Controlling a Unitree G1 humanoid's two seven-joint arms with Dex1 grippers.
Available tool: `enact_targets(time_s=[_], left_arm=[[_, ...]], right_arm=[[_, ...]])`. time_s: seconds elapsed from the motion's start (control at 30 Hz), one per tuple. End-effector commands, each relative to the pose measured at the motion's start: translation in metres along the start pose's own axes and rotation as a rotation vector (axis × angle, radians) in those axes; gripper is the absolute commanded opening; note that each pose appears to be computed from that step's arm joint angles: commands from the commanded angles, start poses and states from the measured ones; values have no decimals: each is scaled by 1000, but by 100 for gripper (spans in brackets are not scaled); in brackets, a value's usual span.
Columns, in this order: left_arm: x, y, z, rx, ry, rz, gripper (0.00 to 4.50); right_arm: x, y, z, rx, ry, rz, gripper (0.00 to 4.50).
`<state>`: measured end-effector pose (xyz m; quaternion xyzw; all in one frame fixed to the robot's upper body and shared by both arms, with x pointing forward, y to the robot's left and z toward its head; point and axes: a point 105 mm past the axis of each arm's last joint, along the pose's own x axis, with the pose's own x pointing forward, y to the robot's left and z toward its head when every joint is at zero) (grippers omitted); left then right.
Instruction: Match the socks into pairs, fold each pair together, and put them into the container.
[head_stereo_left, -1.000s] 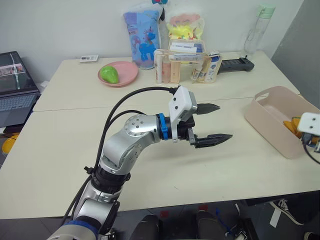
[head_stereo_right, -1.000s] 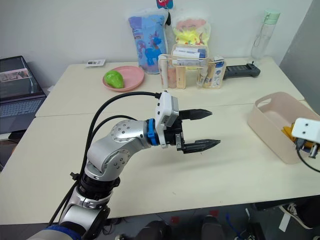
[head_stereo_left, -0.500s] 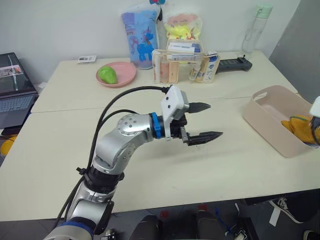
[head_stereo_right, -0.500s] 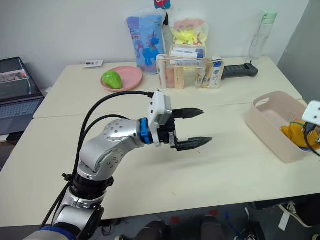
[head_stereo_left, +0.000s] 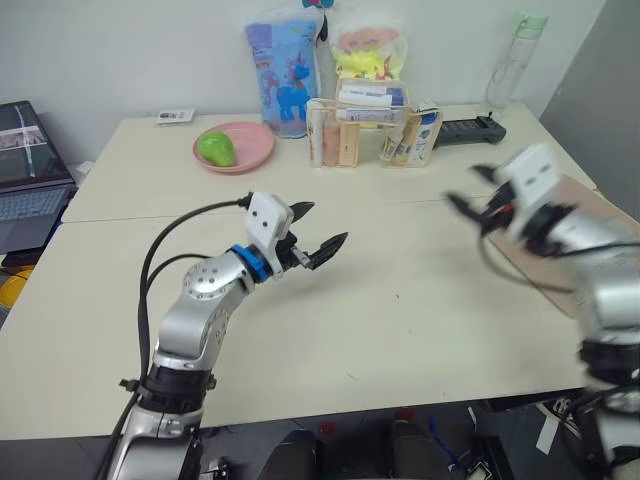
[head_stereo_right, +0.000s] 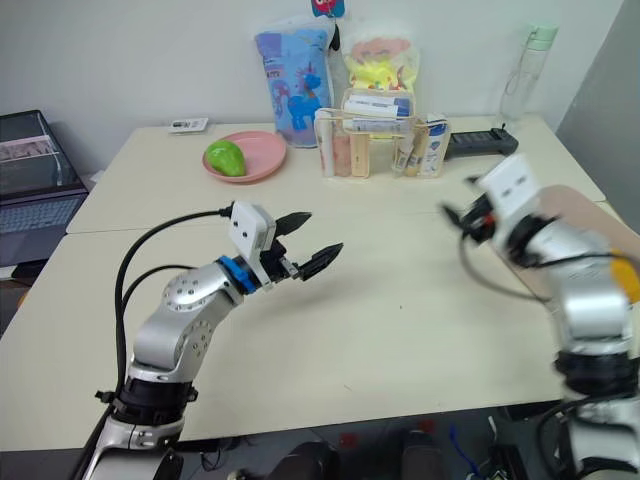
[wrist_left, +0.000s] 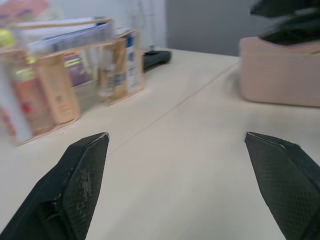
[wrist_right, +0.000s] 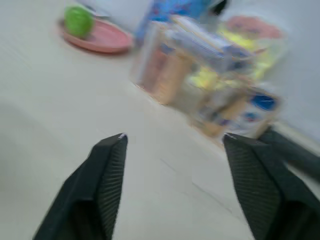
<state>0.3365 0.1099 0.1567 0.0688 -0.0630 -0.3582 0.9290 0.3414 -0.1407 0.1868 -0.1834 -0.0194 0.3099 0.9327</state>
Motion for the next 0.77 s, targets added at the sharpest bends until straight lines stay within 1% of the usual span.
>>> enact_targets(time_s=[0.03,0.07,0.13,0.17,0.23,0.3,0.33,0.37,0.53,0.77], left_arm=[[-15,6,-7,10,-20,89,450],[-21,4,-15,1,-7,106,450],[-32,1,-28,-20,16,140,450],[-37,0,-32,-21,27,153,450],[-45,1,-39,-13,53,187,450],[-58,4,-55,-4,118,257,450],[-65,3,-66,-4,172,270,450],[-70,3,-70,-20,187,296,450],[-81,-2,-73,-6,212,311,450],[-75,-1,-71,0,199,314,450]], right_arm=[[-6,10,-16,25,7,-64,447],[-10,14,-33,53,28,-88,447],[-19,22,-55,65,64,-129,447],[-23,26,-61,58,76,-136,447],[-29,32,-68,69,87,-148,447],[-37,39,-71,125,83,-167,447],[-41,42,-71,134,81,-172,447],[-43,45,-71,132,80,-172,447],[-45,46,-73,116,90,-192,447],[-40,45,-76,106,104,-168,447]])
